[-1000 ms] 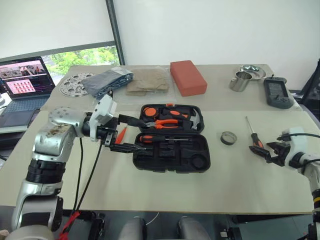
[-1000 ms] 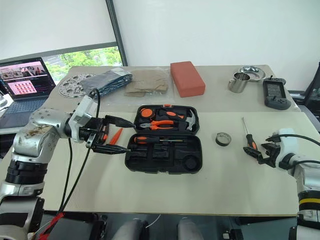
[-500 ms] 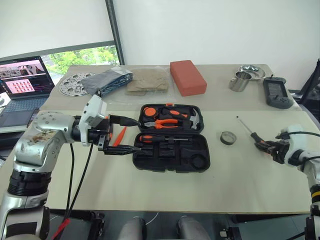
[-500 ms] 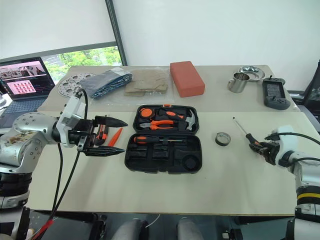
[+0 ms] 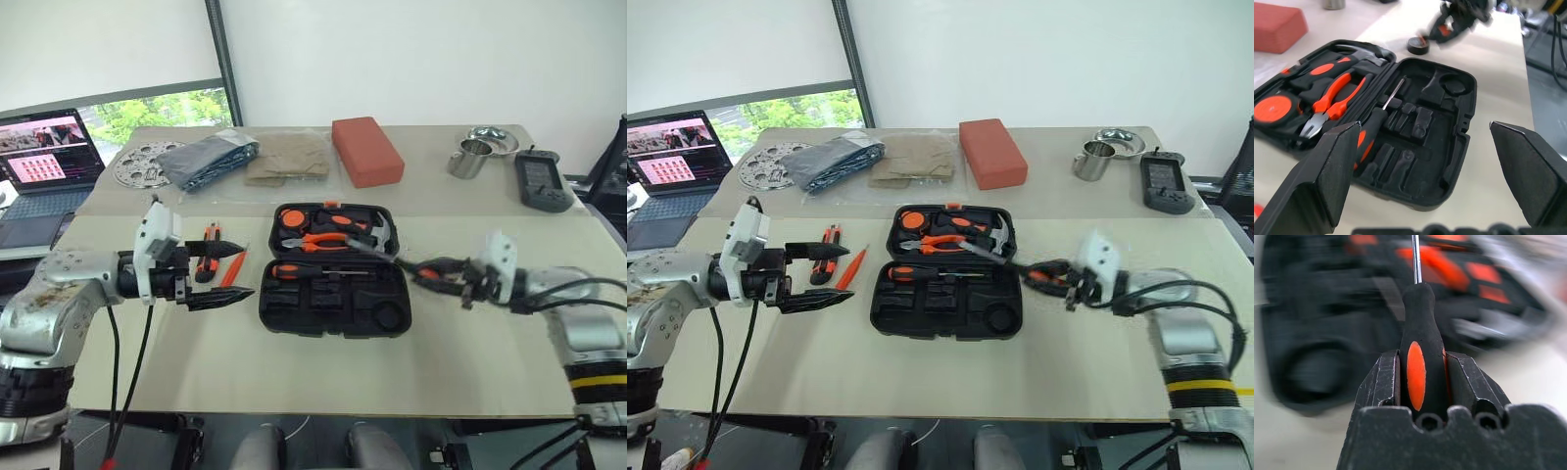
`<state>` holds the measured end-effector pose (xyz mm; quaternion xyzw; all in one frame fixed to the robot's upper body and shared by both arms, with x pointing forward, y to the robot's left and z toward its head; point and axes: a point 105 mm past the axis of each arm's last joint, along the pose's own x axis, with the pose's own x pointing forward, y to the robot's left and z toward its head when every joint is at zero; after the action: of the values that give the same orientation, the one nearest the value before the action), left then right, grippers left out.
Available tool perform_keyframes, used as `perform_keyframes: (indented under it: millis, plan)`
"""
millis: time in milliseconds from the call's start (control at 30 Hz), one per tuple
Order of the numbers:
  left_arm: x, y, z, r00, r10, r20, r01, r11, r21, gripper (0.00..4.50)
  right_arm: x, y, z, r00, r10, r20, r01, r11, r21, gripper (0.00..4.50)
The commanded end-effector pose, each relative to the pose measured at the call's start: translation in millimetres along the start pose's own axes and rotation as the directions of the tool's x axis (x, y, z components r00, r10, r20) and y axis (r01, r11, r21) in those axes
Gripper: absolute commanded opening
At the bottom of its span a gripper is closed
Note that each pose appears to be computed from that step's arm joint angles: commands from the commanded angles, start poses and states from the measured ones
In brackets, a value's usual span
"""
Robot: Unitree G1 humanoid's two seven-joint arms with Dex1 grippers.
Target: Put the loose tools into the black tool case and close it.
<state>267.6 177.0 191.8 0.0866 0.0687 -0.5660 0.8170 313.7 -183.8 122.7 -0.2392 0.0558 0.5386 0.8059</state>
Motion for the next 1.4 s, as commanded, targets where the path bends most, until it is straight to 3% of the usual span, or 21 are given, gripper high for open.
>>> perform_keyframes:
  millis: [33,333,567,633,667,867,900,1100,1200,1400]
  plan:
    - [-9.3,-10.7,16.9,0.999,0.033,0.035,-0.034,0.999,0.04,4.5,13.4,-8.2,13.2,0.998,0.066,0.002,-0.065,0.99,-0.128,1.02]
    - [-26.3,-22.3,8.6,0.993,0.118,-0.01,-0.118,0.993,0.014,4.5,42.0,-10.3,5.1,0.974,0.214,-0.08,-0.225,0.957,-0.184,1.02]
    - [-28.9,-25.0,8.5,0.989,0.145,-0.012,-0.145,0.989,0.018,4.5,53.0,-17.1,1.5,0.967,0.228,-0.11,-0.243,0.957,-0.156,1.02]
    - [-28.9,-25.0,8.9,0.989,0.148,-0.011,-0.147,0.989,0.018,4.5,53.4,-17.8,0.5,0.964,0.236,-0.119,-0.253,0.956,-0.151,2.03]
    - [-28.8,-25.1,9.1,0.989,0.149,-0.01,-0.148,0.989,0.019,4.5,53.3,-17.6,-0.3,0.962,0.243,-0.124,-0.26,0.954,-0.149,2.2]
    - [-28.5,-23.0,10.6,0.988,0.154,-0.006,-0.154,0.988,0.023,4.5,50.3,-26.6,6.3,0.975,0.201,-0.098,-0.216,0.958,-0.188,4.31]
    - [-28.3,-22.6,10.9,0.988,0.154,-0.006,-0.154,0.988,0.024,4.5,47.1,-28.1,9.0,0.976,0.202,-0.086,-0.215,0.959,-0.184,4.46]
    - [-25.9,-20.6,11.4,0.99,0.141,-0.006,-0.141,0.99,0.027,4.5,42.2,-35.7,41.3,0.98,0.151,0.131,-0.145,0.988,-0.05,4.46]
    - [-24.6,-19.6,11.3,0.99,0.137,-0.007,-0.137,0.99,0.029,4.5,45.6,-21.8,45.9,0.96,0.186,0.211,-0.196,0.98,0.028,4.46]
    - [-24.7,-20.0,12.3,0.992,0.124,-0.01,-0.123,0.992,0.028,4.5,57.2,-6.5,25.1,0.963,0.163,0.216,-0.184,0.98,0.081,2.78]
